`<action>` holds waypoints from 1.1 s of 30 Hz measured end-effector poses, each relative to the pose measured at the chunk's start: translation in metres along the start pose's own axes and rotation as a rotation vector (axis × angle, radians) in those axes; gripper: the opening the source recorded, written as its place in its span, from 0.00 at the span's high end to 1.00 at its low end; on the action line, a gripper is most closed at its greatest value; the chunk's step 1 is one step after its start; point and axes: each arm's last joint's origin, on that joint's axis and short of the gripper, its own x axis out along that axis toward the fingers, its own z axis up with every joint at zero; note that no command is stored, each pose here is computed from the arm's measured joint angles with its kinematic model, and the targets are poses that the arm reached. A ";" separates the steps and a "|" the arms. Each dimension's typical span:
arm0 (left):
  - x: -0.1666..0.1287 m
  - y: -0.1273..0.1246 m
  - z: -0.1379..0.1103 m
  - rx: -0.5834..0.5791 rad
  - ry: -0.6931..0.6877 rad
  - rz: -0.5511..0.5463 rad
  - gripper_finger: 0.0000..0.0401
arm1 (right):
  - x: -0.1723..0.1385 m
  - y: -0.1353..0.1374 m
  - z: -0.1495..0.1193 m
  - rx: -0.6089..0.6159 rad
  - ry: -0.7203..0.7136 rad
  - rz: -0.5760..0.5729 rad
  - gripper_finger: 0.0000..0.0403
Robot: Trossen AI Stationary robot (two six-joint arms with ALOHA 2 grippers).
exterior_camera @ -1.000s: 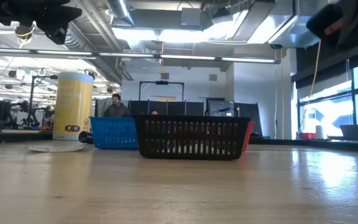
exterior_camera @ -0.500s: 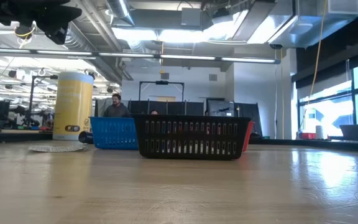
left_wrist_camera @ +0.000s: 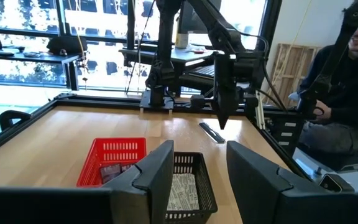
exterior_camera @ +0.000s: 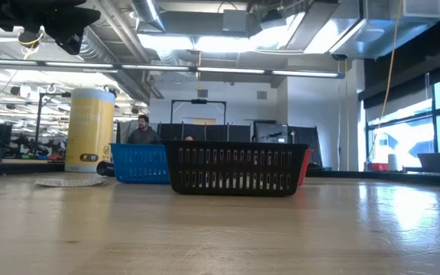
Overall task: Pick & Place Travel size toiletries
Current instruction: Put the black comb into the blue bin
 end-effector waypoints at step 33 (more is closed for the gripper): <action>0.000 0.000 0.000 0.000 0.000 0.000 0.64 | -0.001 -0.002 0.031 0.015 -0.003 -0.032 1.00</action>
